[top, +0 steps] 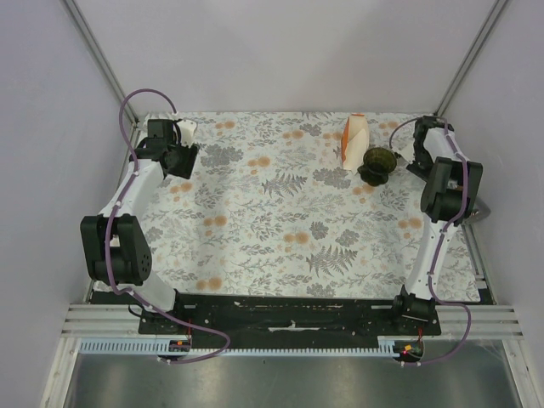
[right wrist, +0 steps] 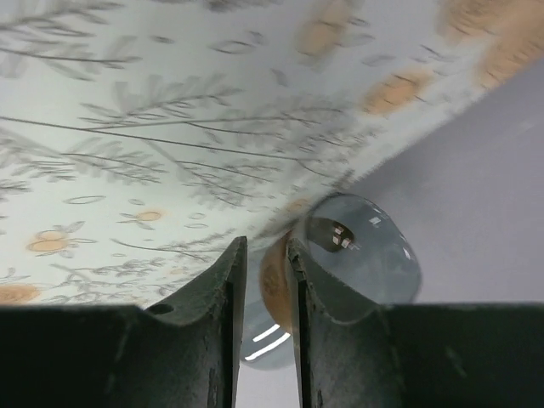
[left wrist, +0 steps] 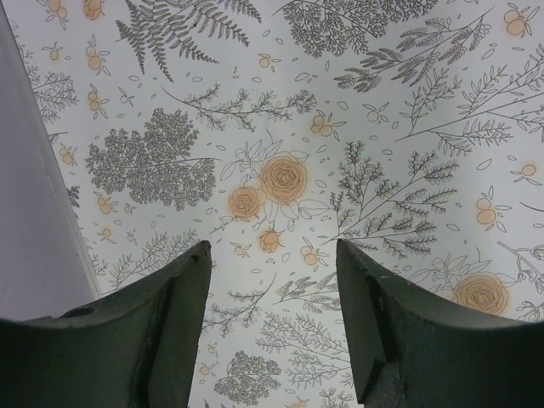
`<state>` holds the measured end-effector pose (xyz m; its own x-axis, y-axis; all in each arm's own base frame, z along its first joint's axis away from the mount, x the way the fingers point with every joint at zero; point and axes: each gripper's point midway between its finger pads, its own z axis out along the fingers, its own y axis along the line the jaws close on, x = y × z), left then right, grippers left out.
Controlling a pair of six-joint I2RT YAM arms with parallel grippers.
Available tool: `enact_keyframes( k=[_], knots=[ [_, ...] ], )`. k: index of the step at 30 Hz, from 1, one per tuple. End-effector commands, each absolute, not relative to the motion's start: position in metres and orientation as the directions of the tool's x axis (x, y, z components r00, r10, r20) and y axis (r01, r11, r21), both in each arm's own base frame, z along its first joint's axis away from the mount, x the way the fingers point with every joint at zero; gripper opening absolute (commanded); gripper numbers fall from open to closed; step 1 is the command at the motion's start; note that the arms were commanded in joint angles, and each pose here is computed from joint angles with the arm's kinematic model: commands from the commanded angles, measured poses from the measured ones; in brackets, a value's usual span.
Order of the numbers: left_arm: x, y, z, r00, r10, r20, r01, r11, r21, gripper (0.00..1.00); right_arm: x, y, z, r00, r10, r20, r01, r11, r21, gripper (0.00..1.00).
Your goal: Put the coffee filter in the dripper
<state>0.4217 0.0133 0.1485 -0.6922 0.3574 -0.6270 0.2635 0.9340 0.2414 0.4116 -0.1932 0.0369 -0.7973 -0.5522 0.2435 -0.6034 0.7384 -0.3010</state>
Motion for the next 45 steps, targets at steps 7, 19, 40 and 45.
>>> enact_keyframes(
  k=[7,19,40,45],
  knots=[
    [0.432,0.016,0.177,-0.641,0.387,-0.663,0.266,0.922,0.281,0.66,0.483,-0.242,0.152,-0.939,-0.233,-0.252,0.035,0.665,-0.746,0.63],
    [0.429,0.014,0.168,-0.641,0.403,-0.653,0.294,0.915,0.277,0.66,0.454,-0.275,0.129,-0.974,-0.004,-0.226,0.194,0.495,-0.847,0.89],
    [0.433,0.007,0.171,-0.614,0.426,-0.664,0.336,0.903,0.269,0.65,0.333,-0.222,0.090,-0.979,0.200,-0.046,0.162,0.613,-0.773,0.70],
    [0.434,0.000,0.180,-0.589,0.418,-0.691,0.350,0.903,0.248,0.65,0.313,-0.215,0.089,-0.976,0.213,-0.036,0.157,0.588,-0.794,0.55]
  ],
)
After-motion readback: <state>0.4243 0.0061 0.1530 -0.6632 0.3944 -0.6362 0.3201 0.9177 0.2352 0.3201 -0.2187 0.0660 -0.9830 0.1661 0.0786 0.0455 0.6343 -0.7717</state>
